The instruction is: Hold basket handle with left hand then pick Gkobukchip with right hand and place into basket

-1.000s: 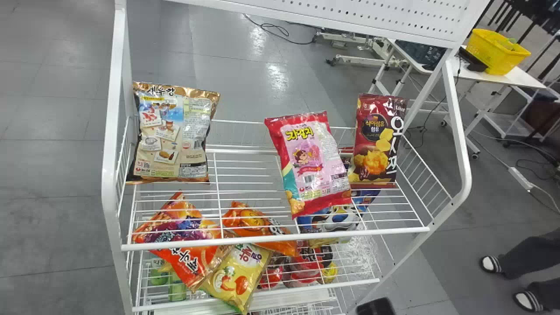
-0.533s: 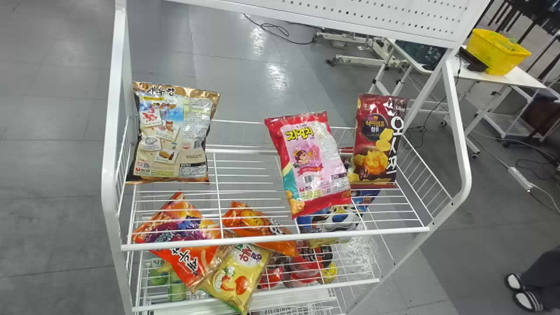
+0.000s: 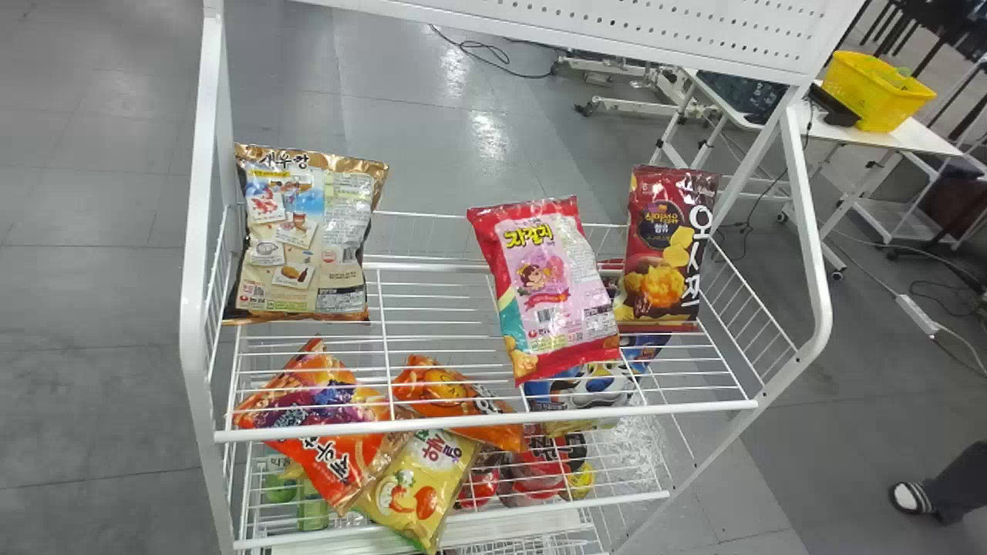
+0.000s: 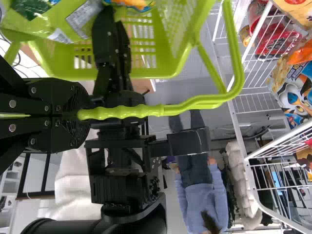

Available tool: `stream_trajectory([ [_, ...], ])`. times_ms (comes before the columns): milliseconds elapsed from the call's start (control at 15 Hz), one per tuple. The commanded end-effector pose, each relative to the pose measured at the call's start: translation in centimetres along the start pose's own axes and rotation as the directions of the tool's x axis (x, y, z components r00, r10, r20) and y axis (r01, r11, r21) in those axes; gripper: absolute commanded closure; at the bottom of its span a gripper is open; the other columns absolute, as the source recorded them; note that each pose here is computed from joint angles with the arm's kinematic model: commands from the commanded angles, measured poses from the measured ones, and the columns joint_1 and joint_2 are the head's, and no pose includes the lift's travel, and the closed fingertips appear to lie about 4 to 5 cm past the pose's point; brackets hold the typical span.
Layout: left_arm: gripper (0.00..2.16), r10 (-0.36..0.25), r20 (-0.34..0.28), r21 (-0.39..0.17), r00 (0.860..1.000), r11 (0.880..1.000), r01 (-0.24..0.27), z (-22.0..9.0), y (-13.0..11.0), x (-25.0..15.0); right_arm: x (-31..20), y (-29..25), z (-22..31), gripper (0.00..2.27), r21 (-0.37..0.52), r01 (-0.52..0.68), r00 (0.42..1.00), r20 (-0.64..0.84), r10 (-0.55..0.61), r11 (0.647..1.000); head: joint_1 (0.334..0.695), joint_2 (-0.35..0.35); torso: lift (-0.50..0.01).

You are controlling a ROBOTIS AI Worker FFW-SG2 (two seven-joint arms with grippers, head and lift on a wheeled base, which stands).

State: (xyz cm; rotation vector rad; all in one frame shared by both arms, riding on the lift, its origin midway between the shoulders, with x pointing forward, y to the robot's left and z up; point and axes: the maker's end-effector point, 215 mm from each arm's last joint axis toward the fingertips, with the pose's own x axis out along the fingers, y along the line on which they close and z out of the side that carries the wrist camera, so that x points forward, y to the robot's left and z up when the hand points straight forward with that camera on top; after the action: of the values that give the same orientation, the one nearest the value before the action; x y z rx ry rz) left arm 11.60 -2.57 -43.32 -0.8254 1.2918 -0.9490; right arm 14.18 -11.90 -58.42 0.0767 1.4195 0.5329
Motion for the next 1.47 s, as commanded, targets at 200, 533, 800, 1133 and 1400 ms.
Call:
stream_trajectory([
  [200,1.97,0.003,0.010,-0.005,1.000,1.000,-0.003,0.6,0.5,-0.2,-7.0,-3.7,1.8,0.05,0.032,0.054,0.997,0.050,-0.056,0.998,0.695,-0.350,-0.032],
  [533,1.97,0.002,0.004,-0.008,1.000,1.000,-0.002,0.5,0.5,0.0,-13.0,-6.8,7.0,0.09,0.068,0.111,0.963,0.238,-0.124,0.991,0.695,-0.350,-0.032],
  [800,1.97,0.002,0.002,-0.009,1.000,1.000,-0.002,0.4,0.5,0.1,-18.3,-8.7,17.6,0.10,0.070,0.206,0.762,0.614,-0.204,0.976,0.695,-0.350,-0.032],
  [1133,1.97,-0.009,-0.004,-0.024,1.000,1.000,0.009,0.1,0.6,0.2,-24.1,-6.2,23.6,0.15,0.053,0.274,0.412,0.896,-0.167,0.960,0.695,-0.350,-0.032],
  [1400,1.97,-0.031,-0.011,-0.046,0.999,0.998,0.031,-0.4,0.7,0.4,-26.2,-5.4,22.9,0.14,0.084,0.343,0.185,0.970,-0.155,0.935,0.695,-0.350,-0.032],
])
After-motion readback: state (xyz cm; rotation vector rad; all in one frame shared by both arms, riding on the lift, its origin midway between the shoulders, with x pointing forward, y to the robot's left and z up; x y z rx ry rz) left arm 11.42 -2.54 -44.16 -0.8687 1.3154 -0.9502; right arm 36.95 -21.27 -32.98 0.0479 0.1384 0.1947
